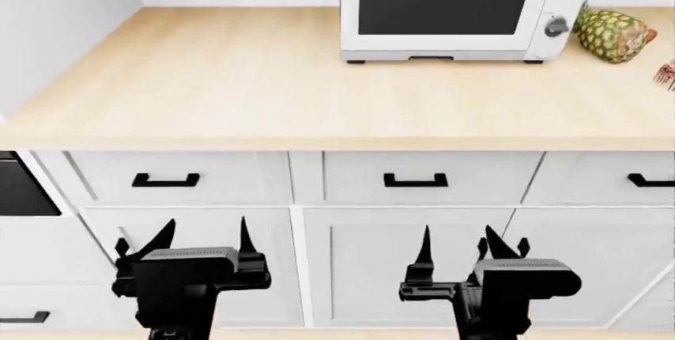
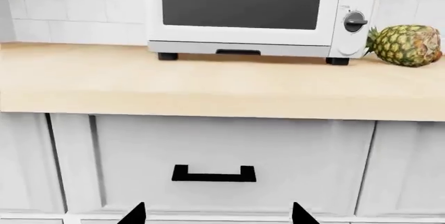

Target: Open the microwave door

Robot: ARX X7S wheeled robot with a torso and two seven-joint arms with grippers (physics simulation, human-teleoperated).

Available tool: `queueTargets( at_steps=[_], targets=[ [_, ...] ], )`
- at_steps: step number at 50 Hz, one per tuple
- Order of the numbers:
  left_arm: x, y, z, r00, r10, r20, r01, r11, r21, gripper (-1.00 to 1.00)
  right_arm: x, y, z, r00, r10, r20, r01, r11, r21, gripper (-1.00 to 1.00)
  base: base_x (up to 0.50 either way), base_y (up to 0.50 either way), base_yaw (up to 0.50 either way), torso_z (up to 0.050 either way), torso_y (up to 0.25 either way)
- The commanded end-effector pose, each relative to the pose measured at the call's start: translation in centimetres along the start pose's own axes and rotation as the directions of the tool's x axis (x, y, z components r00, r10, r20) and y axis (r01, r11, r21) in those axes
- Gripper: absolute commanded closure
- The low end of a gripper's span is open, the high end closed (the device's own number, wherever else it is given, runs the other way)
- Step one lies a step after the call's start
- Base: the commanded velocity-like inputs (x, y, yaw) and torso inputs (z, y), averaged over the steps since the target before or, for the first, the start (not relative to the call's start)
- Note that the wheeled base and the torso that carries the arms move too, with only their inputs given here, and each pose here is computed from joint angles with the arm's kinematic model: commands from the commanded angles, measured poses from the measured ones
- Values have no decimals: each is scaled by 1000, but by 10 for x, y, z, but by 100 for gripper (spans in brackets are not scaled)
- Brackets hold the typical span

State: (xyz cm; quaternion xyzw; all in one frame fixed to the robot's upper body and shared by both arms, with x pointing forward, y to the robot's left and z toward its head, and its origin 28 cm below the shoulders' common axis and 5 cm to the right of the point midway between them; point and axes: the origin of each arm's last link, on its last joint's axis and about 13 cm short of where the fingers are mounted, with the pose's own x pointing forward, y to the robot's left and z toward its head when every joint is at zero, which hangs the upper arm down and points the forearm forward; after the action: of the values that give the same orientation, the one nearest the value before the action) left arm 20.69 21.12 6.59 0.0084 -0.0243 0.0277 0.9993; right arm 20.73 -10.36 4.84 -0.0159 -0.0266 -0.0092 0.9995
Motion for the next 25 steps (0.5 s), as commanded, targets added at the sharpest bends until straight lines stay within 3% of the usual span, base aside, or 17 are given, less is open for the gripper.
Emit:
queueTargets(
  at_steps=[1, 10, 13, 16, 17, 19, 25],
  targets=[
    [-6, 8, 58, 999, -32, 33, 33, 999, -16, -100, -4, -13, 52, 998, 6, 62, -5, 1000, -15, -100, 0, 0, 0, 50, 0],
    [-14, 26, 133, 992, -105, 71, 105, 994, -6, -100, -17, -32, 135, 986, 44, 158, -39, 999, -31, -100, 0, 0, 0, 50, 0],
    [-18, 41, 154, 994, 12, 106, -12, 1000, -1, -100, -21, -38, 152, 982, 46, 185, -39, 998, -41, -100, 0, 0, 0, 50, 0],
    [-27, 48, 172, 991, 36, 132, -34, 999, -18, -100, -28, -42, 172, 976, 48, 210, -37, 998, -56, -100, 0, 0, 0, 50, 0],
    [-31, 50, 179, 988, 31, 149, -29, 999, -14, -100, -32, -43, 180, 974, 49, 222, -36, 997, -65, -100, 0, 0, 0, 50, 16],
    [-44, 49, 189, 983, -84, 160, 84, 996, 9, -100, -37, -45, 192, 970, 46, 239, -30, 997, -72, -100, 0, 0, 0, 50, 16],
    [-53, 61, 218, 979, -66, 195, 65, 998, 11, -100, -49, -51, 219, 956, 19, 294, 7, 996, -84, -100, 0, 0, 0, 50, 12]
  ],
)
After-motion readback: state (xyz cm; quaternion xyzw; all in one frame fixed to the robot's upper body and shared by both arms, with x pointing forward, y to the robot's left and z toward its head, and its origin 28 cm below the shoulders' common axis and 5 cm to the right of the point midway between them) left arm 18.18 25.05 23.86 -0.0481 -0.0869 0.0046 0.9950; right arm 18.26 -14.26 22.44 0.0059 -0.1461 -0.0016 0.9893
